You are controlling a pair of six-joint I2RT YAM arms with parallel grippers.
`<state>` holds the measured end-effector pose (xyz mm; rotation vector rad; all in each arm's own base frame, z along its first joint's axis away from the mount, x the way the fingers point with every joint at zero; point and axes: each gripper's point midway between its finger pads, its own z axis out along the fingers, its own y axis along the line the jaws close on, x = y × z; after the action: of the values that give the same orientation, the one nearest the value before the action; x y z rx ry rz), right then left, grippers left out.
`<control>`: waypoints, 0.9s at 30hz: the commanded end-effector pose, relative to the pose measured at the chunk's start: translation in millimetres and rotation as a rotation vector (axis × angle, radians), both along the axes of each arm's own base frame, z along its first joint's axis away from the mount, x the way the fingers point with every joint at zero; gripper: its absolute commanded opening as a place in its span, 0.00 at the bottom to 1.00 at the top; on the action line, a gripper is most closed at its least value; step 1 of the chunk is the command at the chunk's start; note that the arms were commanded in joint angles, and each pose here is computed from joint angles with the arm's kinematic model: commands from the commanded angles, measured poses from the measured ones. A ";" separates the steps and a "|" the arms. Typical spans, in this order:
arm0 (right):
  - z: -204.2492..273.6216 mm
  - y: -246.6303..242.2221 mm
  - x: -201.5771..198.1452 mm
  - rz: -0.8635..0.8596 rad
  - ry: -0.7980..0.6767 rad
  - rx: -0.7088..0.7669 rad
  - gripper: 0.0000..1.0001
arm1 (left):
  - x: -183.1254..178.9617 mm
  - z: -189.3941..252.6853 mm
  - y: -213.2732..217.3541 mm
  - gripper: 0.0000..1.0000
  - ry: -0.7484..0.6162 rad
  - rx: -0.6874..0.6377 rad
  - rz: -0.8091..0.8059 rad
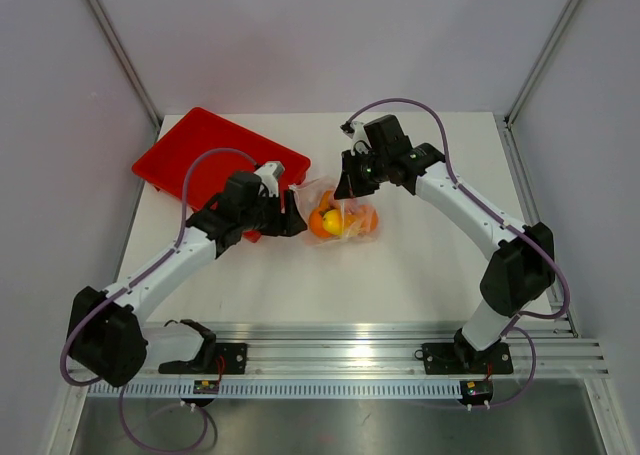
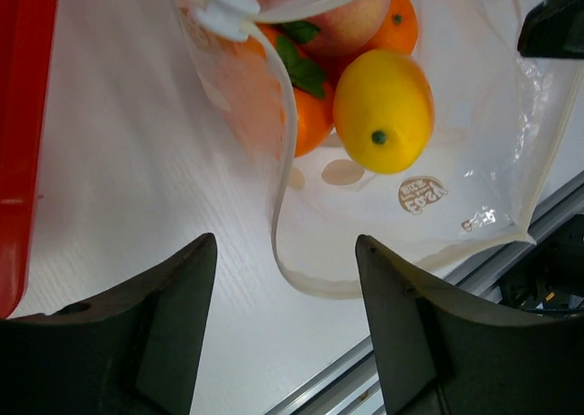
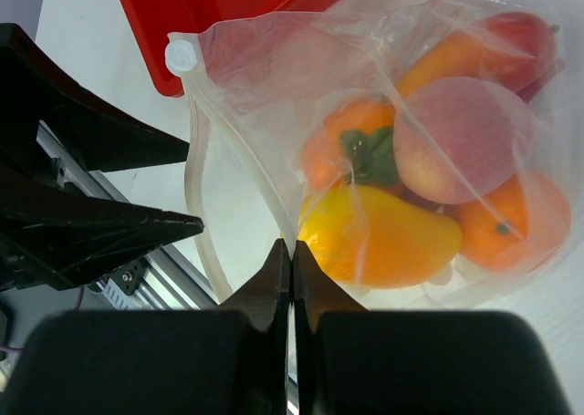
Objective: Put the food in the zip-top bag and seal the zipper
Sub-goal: Adjust the zipper food storage bag at the center of the board.
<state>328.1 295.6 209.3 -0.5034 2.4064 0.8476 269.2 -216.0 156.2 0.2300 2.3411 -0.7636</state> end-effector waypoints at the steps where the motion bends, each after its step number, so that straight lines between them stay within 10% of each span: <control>1: 23.1 -2.3 2.2 -0.018 -0.051 0.036 0.02 | 20.9 30.1 -23.3 0.60 -0.087 -0.089 -0.039; 8: 44.1 3.8 -5.7 0.030 -0.051 0.082 0.04 | 31.5 33.3 -38.4 0.01 -0.065 -0.140 -0.047; 27: 51.3 -17.1 -18.3 0.018 -0.057 -0.001 0.22 | 29.4 92.3 -56.3 0.00 -0.129 -0.327 -0.072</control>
<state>311.0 287.6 224.7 -0.5358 2.4531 0.8492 294.5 -260.8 201.6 0.1855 2.2200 -1.0216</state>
